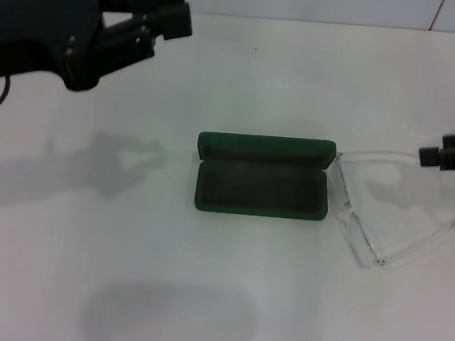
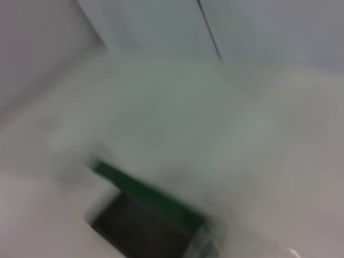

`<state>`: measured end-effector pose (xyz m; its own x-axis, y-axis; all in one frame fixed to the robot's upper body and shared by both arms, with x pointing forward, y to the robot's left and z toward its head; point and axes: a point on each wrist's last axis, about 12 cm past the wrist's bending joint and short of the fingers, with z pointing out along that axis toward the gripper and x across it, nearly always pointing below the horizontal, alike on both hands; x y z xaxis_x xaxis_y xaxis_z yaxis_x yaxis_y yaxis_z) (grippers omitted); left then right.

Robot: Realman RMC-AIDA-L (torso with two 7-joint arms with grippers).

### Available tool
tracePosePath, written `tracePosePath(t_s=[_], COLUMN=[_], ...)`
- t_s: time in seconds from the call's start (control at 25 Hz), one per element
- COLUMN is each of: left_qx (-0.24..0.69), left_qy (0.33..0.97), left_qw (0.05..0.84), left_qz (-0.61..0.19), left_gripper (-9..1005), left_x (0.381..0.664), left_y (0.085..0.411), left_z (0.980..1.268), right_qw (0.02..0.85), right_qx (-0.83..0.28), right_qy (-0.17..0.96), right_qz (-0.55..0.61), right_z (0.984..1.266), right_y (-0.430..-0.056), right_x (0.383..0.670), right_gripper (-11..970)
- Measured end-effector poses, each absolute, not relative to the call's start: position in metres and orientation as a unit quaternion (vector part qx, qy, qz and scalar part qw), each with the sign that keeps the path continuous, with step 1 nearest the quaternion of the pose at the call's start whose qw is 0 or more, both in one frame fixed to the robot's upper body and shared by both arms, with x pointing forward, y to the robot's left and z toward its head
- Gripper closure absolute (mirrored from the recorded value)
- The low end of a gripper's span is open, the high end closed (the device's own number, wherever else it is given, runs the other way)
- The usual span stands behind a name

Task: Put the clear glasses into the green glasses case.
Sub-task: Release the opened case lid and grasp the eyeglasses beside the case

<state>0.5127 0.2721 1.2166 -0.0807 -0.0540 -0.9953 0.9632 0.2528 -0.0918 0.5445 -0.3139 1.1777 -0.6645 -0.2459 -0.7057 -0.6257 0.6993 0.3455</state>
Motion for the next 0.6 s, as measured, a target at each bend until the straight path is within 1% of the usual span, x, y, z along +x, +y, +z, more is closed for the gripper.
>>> tracePosePath(t_s=[0.12,0.24,0.4,0.6], left_qx=[0.395,0.396,0.402,0.411], left_qy=[0.57,0.569,0.567,0.563], left_qw=[0.556,0.565,0.571,0.576], left_qz=[-0.457,-0.448,-0.437,-0.428], left_gripper=[732,748,752,754], left_x=[0.511,0.508,0.507,0.508], left_y=[0.277,0.281,0.283,0.283], left_z=[1.205,1.196,1.186,1.18], right_qw=[0.244,0.191,0.153,0.114], right_qx=[-0.269,-0.294,-0.307,-0.313], right_qy=[0.903,0.914,0.92,0.928], right_qz=[0.228,0.204,0.19,0.165], right_z=[1.191,1.201,1.214,1.23], right_y=[-0.282,-0.25,-0.224,-0.198], right_x=[0.559,0.567,0.572,0.581], right_gripper=[319,326,336,345])
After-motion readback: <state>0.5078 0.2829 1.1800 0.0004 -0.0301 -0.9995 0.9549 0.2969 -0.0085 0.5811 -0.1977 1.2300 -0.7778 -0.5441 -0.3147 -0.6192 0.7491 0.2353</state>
